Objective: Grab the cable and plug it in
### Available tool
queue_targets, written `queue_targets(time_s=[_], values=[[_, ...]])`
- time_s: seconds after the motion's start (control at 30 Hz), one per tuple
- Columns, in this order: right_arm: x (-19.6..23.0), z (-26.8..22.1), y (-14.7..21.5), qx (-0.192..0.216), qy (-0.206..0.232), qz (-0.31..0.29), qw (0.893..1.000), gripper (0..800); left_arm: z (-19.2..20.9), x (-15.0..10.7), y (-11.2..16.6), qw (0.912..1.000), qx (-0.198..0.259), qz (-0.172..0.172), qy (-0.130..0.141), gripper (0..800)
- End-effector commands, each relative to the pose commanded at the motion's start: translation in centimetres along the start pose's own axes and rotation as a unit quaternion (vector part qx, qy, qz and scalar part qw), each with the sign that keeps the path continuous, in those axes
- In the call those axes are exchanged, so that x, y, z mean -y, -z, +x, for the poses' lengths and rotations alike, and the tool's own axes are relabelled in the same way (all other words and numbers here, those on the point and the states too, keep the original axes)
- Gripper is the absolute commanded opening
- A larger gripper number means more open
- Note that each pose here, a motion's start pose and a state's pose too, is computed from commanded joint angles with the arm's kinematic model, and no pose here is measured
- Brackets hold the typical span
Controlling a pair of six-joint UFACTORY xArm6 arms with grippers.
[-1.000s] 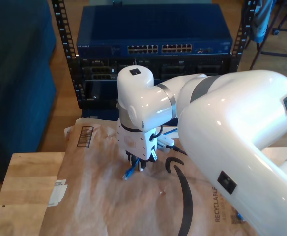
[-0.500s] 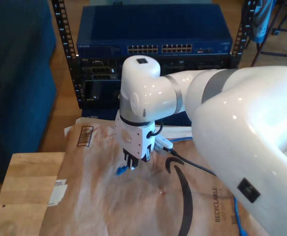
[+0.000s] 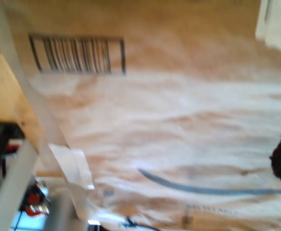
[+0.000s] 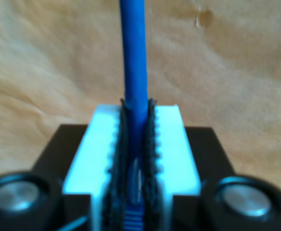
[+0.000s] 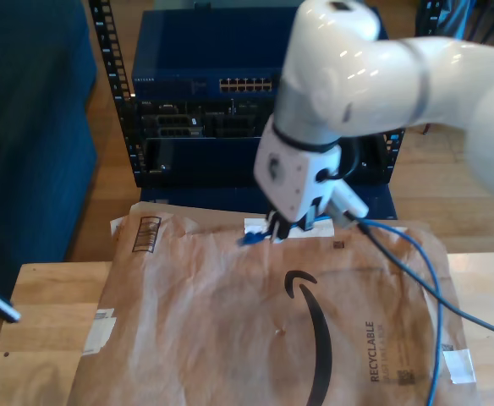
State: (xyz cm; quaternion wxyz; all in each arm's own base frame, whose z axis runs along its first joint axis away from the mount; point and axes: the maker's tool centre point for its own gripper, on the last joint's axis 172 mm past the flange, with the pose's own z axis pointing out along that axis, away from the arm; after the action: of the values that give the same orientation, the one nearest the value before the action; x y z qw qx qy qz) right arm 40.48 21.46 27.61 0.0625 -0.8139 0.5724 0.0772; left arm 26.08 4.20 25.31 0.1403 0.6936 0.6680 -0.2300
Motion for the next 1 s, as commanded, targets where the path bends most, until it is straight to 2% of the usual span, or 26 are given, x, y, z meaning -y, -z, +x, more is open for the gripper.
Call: queue_targets(time_s=[0.07,0.13,0.23,0.4,0.5,0.63,0.8,0.9,1.0], values=[[-1.0,1.3,1.7,0.002,-0.033,0.003,0.999,7,-2.2,-1.3,-0.4,0.9999,0.013,-0.003,0.005,800],[-1.4,2.4,3.1,0.003,-0.070,0.011,0.998,7,-4.9,-2.4,-1.0,0.9998,0.021,0.002,-0.002,800],[-2.3,2.5,5.2,0.028,-0.100,0.019,0.994,7,-8.6,-3.8,-1.4,0.9992,0.039,0.007,0.001,800],[-3.3,2.1,9.7,0.089,-0.156,0.054,0.982,4,-13.6,-4.6,-2.2,0.9983,0.053,0.019,-0.012,800],[-3.8,1.7,11.5,0.099,-0.176,0.071,0.977,4,-15.7,-4.7,-2.7,0.9971,0.070,0.023,-0.020,800],[-4.1,1.0,13.7,0.111,-0.224,0.091,0.964,4,-18.6,-6.4,-1.0,0.9936,0.108,-0.008,-0.030,800],[-3.9,-0.9,17.3,0.140,-0.226,0.123,0.956,3,-20.6,-8.5,1.0,0.9906,0.130,-0.026,-0.032,800],[-4.1,-2.0,18.4,0.162,-0.237,0.129,0.949,3,-23.0,-9.1,1.8,0.9878,0.150,-0.029,-0.032,800],[-4.6,-2.8,19.6,0.172,-0.241,0.138,0.945,3,-25.7,-9.4,2.3,0.9855,0.162,-0.026,-0.044,800]])
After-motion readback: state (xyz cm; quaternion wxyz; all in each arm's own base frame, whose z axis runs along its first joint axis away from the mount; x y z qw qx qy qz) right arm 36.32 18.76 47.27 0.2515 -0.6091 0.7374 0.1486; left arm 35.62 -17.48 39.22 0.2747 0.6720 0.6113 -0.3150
